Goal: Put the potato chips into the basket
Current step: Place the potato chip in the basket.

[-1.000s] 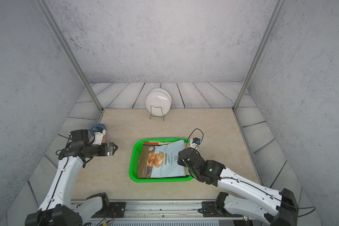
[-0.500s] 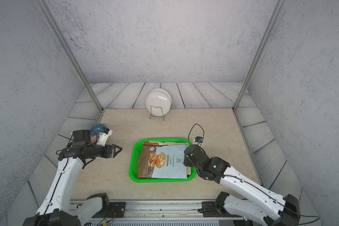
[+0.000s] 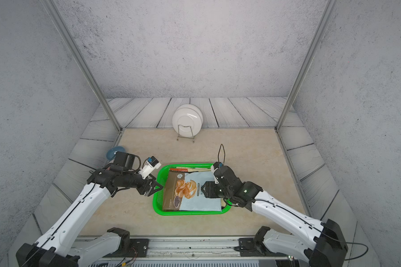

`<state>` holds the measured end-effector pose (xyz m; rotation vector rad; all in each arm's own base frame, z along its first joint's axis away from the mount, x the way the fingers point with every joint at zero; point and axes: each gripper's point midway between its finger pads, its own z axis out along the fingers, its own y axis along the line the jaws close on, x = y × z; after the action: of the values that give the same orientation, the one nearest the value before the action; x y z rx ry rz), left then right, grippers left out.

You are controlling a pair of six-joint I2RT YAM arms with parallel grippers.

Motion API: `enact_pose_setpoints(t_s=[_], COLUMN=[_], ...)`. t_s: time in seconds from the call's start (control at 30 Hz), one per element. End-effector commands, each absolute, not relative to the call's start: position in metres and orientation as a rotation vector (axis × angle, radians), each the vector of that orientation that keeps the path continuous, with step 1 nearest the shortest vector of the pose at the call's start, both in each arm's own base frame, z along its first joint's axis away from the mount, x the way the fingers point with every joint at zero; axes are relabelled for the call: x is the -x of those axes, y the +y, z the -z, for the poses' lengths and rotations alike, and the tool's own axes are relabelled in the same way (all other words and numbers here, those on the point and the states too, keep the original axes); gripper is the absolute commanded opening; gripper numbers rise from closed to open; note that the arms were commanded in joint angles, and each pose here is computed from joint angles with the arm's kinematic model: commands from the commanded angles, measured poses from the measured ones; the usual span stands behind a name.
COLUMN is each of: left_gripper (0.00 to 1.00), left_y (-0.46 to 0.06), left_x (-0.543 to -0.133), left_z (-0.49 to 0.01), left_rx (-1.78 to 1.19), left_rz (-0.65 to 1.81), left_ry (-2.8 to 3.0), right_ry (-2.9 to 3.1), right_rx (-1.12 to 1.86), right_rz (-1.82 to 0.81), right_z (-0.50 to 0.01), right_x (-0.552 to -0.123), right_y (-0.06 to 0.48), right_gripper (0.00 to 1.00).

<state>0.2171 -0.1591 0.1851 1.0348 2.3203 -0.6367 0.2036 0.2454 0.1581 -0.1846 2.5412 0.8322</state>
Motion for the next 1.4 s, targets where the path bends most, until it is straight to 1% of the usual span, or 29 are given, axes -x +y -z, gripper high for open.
enact_pose_setpoints(t_s=[0.0,0.17,0.3,0.5,0.6,0.77,0.97,1.17,1.37], left_gripper=[0.75,0.76,0.76,0.78,0.78,0.79,0.87,0.94,0.97], left_y=[-0.166,-0.176,-0.178,-0.169,-0.166,-0.164,-0.158,-0.153,-0.129], left_x=[-0.214,-0.215,-0.221,-0.234,-0.236,-0.236,-0.238,-0.239,-0.253], left_z=[-0.172,-0.143,-0.128,-0.115,-0.113,-0.118,-0.149,-0.165,-0.175], left_rx=[-1.129,-1.216,-1.219,-1.197,-1.196,-1.184,-1.133,-1.066,-0.867], left_rz=[0.582,0.503,0.478,0.370,0.341,0.326,0.286,0.301,0.339], left_ry=[2.311,2.335,2.360,2.408,2.428,2.428,2.364,2.352,2.391], right_ry=[2.564,2.594,2.623,2.664,2.663,2.601,2.465,2.359,2.264], right_rx=[0.182,0.198,0.242,0.309,0.333,0.392,0.477,0.487,0.465], right_rz=[-0.839,-0.793,-0.759,-0.712,-0.718,-0.743,-0.824,-0.796,-0.699], right_z=[-0.146,-0.128,-0.121,-0.108,-0.110,-0.129,-0.169,-0.193,-0.210], right_x=[-0.208,-0.219,-0.226,-0.237,-0.239,-0.237,-0.230,-0.230,-0.234], right_y=[0.244,0.244,0.250,0.258,0.261,0.262,0.263,0.253,0.233], right_gripper=[0.58,0.58,0.58,0.58,0.58,0.59,0.62,0.71,0.77])
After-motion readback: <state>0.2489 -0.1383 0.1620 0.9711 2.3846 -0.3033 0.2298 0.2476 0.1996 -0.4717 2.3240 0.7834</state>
